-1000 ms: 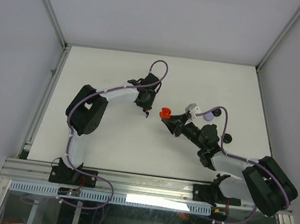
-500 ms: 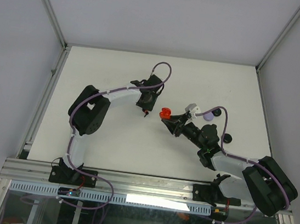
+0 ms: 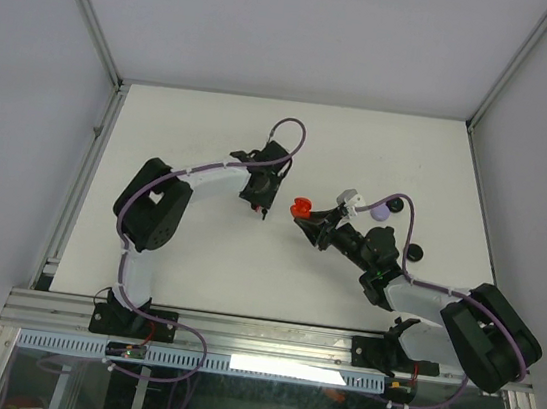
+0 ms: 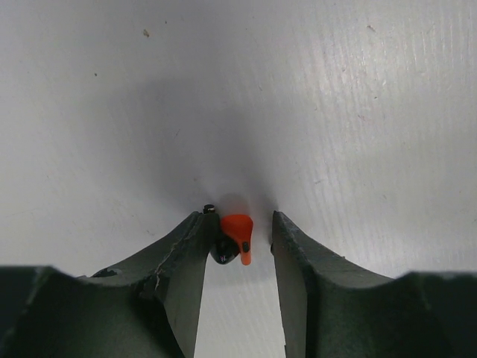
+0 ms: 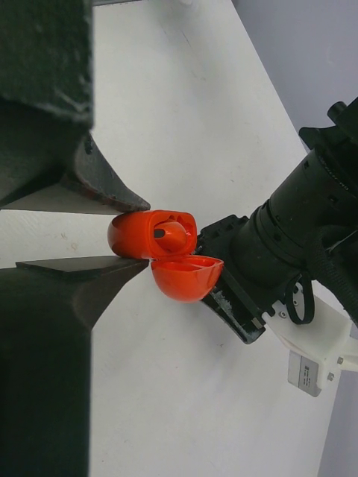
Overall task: Insert the wireless bluetooth earbuds into the charging case
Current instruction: Pick up the earbud from the center of the board.
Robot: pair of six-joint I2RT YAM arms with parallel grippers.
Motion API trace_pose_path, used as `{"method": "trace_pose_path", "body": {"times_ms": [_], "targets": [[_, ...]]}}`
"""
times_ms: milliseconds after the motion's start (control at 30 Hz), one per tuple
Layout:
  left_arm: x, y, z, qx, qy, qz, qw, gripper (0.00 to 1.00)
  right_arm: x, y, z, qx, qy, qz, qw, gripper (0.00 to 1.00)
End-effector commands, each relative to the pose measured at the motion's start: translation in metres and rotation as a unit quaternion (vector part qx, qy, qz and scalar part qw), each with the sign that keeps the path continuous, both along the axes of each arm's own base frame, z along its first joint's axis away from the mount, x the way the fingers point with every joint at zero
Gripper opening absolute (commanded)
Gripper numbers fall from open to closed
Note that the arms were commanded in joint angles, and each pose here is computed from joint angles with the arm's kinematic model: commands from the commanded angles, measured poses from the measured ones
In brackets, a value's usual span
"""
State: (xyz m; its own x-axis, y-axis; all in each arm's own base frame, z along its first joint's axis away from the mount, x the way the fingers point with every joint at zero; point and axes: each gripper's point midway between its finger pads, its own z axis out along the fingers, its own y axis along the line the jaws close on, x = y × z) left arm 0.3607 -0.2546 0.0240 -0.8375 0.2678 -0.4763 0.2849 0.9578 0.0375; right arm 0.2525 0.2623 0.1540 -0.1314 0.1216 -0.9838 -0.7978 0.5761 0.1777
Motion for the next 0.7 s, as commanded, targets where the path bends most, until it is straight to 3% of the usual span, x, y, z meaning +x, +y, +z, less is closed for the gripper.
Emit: {"method": "trace_pose_path", "body": {"times_ms": [0,367,667], "targets": [[-0.023,0.020,-0.008,0.033,0.032,0.005,0.999,0.38,0.005,0.004,0.020,0.020,-0.024,0.002,1.000,0.00],[-0.019,0.018,-0.005,0.030,0.024,0.008,0.999,0.17,0.005,0.005,0.020,0.020,-0.023,0.002,1.000,0.00],[0.010,-0.001,0.051,-0.057,-0.075,0.026,0.995,0.10,0.004,0.005,0.020,0.019,-0.024,0.004,1.000,0.00]]}}
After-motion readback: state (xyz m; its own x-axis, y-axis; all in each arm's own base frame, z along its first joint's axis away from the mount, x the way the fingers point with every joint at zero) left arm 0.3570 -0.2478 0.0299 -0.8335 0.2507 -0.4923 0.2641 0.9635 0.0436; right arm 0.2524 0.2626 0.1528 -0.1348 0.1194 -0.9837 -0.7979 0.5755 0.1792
